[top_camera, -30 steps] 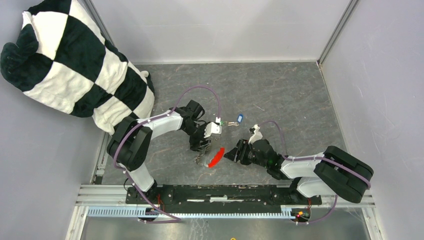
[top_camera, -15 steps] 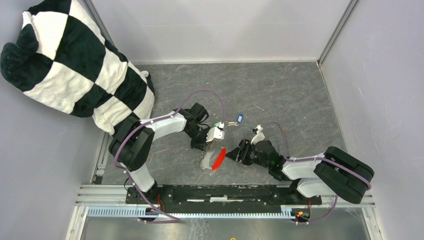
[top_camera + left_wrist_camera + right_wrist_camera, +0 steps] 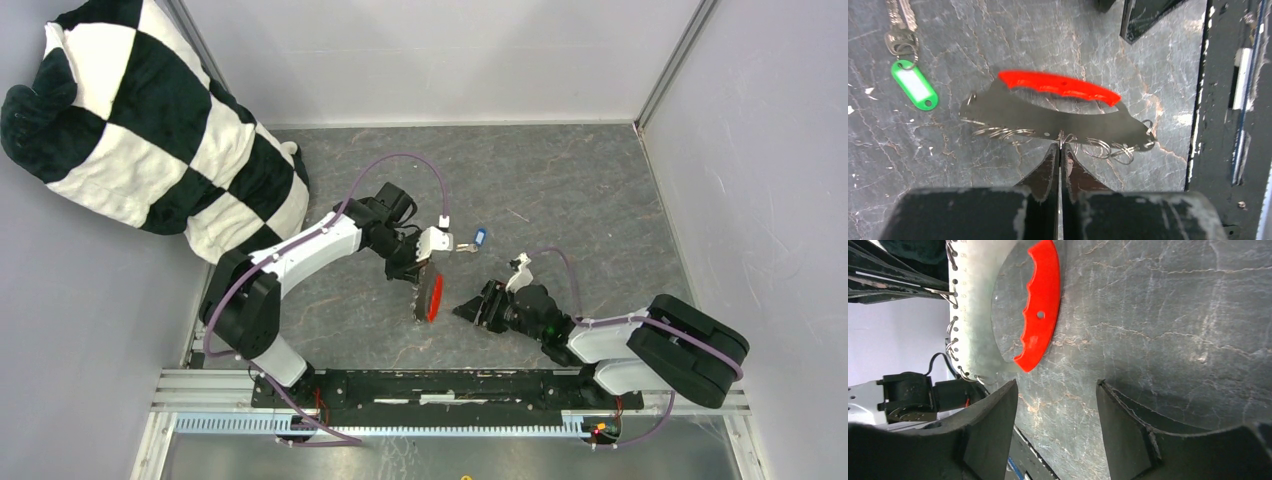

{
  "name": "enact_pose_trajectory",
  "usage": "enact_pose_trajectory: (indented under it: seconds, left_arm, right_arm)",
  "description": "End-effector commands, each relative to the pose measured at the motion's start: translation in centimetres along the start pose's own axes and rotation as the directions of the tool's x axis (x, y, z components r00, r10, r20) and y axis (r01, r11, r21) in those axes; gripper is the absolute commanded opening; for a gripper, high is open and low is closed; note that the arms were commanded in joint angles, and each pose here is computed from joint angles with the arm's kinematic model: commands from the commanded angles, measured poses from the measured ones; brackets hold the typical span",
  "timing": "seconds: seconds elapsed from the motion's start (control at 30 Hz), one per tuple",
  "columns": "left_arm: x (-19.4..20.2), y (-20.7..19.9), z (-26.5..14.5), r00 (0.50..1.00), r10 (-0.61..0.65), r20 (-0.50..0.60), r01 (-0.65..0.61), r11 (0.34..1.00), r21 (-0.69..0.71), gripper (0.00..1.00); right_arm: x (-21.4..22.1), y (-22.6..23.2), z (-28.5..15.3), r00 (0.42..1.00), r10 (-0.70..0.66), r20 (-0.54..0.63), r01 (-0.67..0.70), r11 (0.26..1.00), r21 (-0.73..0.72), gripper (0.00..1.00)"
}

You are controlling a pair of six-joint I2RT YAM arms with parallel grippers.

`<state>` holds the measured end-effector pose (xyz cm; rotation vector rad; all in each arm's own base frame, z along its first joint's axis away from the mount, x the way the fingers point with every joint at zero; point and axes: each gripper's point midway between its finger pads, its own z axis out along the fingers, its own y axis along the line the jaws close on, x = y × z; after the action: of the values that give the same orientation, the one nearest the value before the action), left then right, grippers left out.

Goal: Put the keys on the keyring
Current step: Pick up the keyring from the center of the board, then adjust the keyring.

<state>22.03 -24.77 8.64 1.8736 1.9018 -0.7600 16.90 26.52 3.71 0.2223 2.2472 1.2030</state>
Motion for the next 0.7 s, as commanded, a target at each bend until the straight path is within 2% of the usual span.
enact_pose_trajectory:
  seconds: [0.0, 0.17, 0.3, 0.47, 0.67]
  left_arm:
    - [-3.8, -0.5, -2.3, 0.993, -0.034, 0.111, 0.036, 0.999, -0.013, 0.02]
    - [-4.8, -1.0, -3.2, 0.988, -0.049, 0.144, 0.053, 0.998, -0.019, 0.02]
    - [-4.7, -0.7, -3.6, 0.985, -0.110, 0.134, 0.116, 0.992, -0.043, 0.02]
    - [-5.1, -0.3, -3.7, 0.961, -0.213, 0.174, 0.231, 0.969, -0.090, 0.02]
    - [-5.2, 0.5, -4.0, 0.930, -0.304, 0.209, 0.337, 0.930, -0.146, 0.02]
  right_arm:
    - [-0.7, 1.8, 0.0, 1.000, 0.012, 0.026, -0.010, 0.996, -0.085, 0.66]
    - [-1.0, 4.0, -0.2, 0.999, 0.035, 0.034, -0.028, 0.980, -0.196, 0.72]
    - [-2.2, 5.7, -0.3, 0.996, -0.042, 0.083, 0.061, 0.969, -0.238, 0.76]
    - [-4.0, 7.2, 0.3, 0.956, -0.255, 0.145, 0.276, 0.949, -0.152, 0.78]
    - [-4.8, 8.0, 1.2, 0.847, -0.514, 0.137, 0.517, 0.856, 0.016, 0.78]
